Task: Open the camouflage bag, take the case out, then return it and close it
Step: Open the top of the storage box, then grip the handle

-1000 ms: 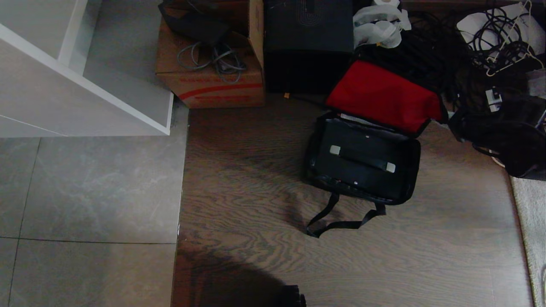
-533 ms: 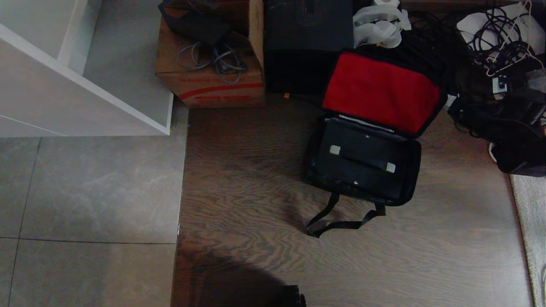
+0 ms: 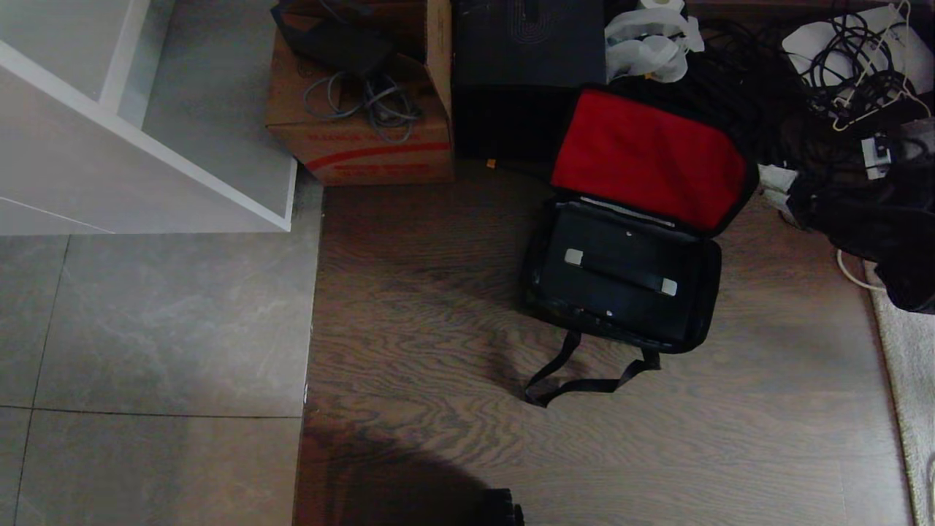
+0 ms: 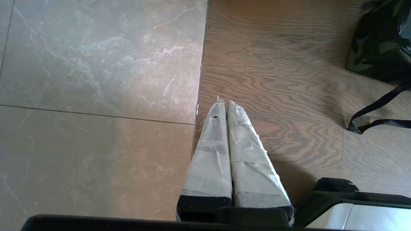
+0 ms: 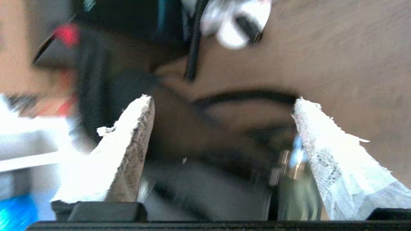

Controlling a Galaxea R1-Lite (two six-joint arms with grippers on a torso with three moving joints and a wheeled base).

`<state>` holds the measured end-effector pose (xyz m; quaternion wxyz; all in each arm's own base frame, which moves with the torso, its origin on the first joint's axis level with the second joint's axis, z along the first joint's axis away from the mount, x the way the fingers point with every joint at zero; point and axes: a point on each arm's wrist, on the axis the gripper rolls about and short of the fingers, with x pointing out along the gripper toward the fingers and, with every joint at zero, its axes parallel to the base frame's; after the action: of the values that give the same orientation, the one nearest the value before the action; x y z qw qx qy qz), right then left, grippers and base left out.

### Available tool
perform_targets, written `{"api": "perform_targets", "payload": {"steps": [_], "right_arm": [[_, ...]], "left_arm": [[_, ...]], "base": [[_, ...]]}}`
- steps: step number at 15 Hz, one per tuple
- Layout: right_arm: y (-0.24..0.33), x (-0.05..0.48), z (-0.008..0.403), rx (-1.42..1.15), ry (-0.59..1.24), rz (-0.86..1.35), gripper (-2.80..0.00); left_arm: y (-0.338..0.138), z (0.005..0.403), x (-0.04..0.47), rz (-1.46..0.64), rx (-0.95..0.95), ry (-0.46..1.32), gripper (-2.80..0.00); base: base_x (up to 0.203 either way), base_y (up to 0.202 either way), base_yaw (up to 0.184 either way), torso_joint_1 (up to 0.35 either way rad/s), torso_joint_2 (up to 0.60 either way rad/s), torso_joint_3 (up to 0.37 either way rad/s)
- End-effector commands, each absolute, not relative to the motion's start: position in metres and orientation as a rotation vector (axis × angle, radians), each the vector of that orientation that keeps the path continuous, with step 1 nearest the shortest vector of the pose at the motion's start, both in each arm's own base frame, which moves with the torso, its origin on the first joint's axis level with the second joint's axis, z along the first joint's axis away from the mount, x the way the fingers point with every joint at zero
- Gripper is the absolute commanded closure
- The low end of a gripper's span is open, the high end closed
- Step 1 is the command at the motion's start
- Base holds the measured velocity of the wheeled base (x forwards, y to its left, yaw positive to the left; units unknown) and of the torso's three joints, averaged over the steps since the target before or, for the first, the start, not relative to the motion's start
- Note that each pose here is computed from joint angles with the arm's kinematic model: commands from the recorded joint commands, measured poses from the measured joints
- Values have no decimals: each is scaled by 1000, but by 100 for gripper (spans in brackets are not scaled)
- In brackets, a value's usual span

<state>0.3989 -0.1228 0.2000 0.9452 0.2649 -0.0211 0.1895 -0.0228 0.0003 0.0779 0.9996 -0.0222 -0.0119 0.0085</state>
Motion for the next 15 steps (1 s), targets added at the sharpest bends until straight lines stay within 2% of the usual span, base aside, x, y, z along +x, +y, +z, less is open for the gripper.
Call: {"api": "perform_targets", "payload": {"steps": [1, 5, 9, 10, 15], "right_arm": [[-117, 366, 226, 467, -126, 422, -280], [-143, 353, 242, 391, -286, 299, -280], [-161, 334, 258, 375, -326, 227, -280], [-158, 322, 256, 397, -291, 214, 0], [-112, 238, 245, 463, -85, 275, 0]], "left_arm": [[0, 75, -22, 18, -45, -14, 0], [0, 75, -22, 18, -45, -15, 0], [0, 75, -22, 18, -45, -16, 0], [0, 75, -22, 18, -45, -15, 0], [0, 75, -22, 18, -45, -14, 0]], "base": [[0, 0, 0, 0, 0, 0], [0, 0, 0, 0, 0, 0], [0, 0, 0, 0, 0, 0], [0, 0, 0, 0, 0, 0], [0, 0, 0, 0, 0, 0]]}}
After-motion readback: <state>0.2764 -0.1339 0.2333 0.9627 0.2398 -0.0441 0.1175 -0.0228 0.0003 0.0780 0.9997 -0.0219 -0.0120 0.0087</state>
